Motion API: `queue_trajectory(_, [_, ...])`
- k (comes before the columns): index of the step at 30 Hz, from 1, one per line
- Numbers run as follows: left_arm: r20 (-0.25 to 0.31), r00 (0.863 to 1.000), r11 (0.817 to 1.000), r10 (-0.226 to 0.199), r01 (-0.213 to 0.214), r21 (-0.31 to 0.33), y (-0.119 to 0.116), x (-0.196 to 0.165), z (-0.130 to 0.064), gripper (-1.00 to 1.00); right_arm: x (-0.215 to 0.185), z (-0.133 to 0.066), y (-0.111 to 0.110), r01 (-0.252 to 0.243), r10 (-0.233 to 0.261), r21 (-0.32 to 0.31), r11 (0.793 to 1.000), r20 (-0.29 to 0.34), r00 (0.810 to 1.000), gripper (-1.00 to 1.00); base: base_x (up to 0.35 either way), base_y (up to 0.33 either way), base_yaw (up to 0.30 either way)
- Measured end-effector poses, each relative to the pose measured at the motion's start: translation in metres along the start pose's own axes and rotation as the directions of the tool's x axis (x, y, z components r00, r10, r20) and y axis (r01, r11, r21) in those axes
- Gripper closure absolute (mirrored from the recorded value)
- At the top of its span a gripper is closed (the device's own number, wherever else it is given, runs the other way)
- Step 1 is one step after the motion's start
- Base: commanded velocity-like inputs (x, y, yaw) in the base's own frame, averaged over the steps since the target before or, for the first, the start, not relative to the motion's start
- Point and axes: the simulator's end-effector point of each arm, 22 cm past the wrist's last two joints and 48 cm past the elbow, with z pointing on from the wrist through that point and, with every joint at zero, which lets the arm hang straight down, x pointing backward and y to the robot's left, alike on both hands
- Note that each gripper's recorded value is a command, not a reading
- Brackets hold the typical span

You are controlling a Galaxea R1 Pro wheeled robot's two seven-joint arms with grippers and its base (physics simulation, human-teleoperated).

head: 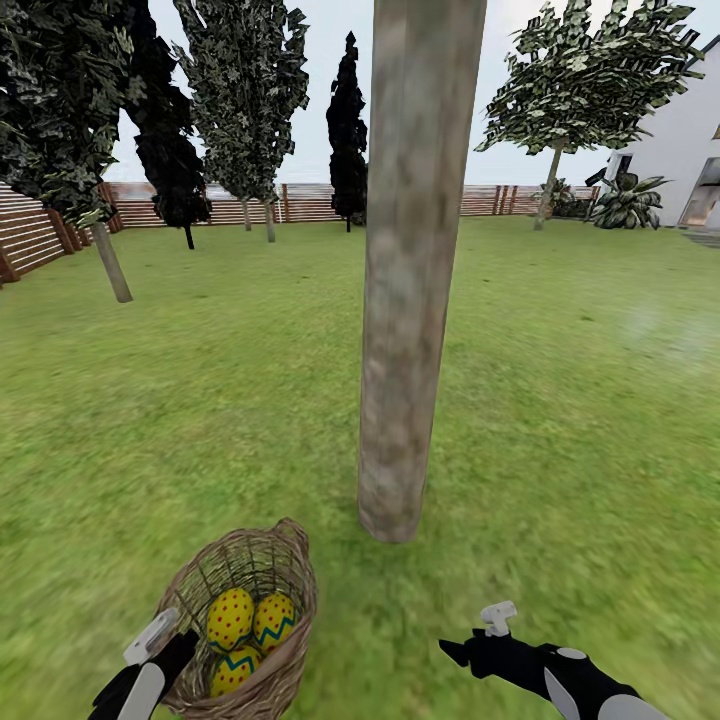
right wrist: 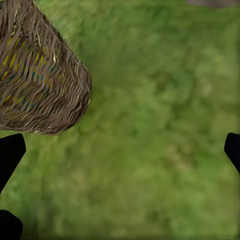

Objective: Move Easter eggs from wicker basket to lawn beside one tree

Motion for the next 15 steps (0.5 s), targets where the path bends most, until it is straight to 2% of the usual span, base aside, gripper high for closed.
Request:
queue_trajectory(9, [0.012, 1.0, 1.0, 0.0, 0.0, 0.005, -0.001, -0.007, -0.001, -1.0, 0.0, -0.001, -0.002, 0.001, -0.001, 0.003, 1.0, 0.0, 1.0, -1.0, 0.0, 0.0, 0.0])
queue_trajectory(15, [0.026, 1.0, 1.0, 0.006, -0.005, -0.006, 0.002, -0.024, -0.01, -1.0, -0.009, -0.008, 0.003, 0.0, 0.0, 0.002, 1.0, 0.0, 1.0, -1.0, 0.0, 0.0, 0.0])
